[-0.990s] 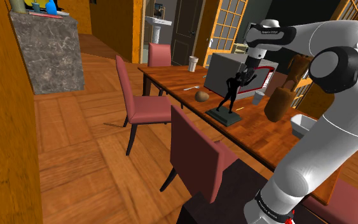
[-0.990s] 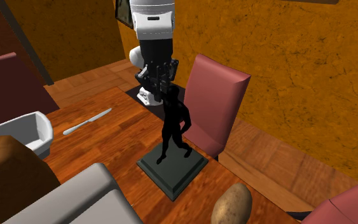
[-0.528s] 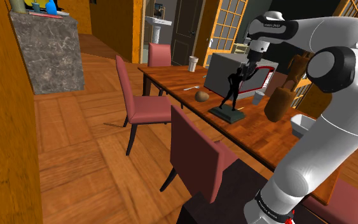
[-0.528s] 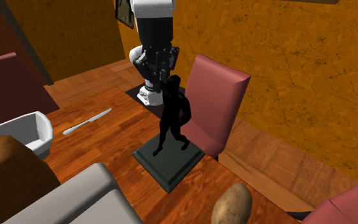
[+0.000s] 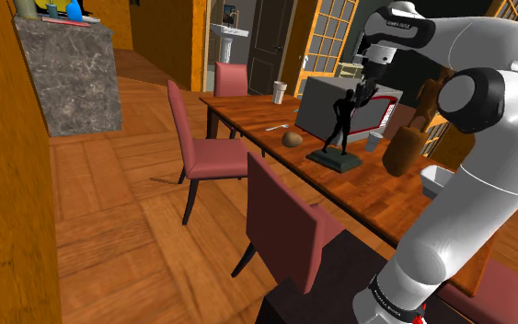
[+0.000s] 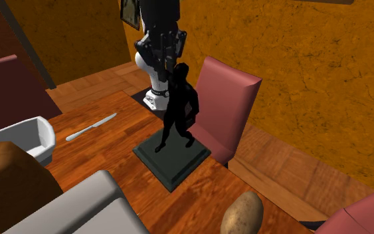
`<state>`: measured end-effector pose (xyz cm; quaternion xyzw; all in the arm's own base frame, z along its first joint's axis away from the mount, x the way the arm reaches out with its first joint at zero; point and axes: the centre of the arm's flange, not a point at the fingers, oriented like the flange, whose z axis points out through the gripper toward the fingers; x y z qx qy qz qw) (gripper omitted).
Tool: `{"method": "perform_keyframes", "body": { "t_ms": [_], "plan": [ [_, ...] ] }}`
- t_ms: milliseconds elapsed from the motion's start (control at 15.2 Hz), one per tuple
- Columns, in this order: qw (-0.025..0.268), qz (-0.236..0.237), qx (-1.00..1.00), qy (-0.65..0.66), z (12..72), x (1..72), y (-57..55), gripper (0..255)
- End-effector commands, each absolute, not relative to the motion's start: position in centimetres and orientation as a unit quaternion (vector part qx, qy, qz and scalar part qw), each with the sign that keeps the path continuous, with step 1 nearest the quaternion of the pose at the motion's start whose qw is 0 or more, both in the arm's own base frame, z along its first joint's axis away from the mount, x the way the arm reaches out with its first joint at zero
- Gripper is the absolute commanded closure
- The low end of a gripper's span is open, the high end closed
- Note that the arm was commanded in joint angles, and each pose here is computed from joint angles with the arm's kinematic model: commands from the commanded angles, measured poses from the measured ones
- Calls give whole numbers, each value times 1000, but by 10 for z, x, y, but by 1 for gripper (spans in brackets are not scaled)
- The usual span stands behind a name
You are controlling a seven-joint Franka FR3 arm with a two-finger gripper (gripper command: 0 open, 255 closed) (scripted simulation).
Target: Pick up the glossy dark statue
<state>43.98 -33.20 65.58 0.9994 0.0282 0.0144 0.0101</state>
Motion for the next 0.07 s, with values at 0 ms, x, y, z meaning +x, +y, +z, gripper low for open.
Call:
{"method": "perform_keyframes", "body": {
  "t_ms": [0],
  "plan": [
    [10,15,999,28,660,440,-332,255]
  ]
}}
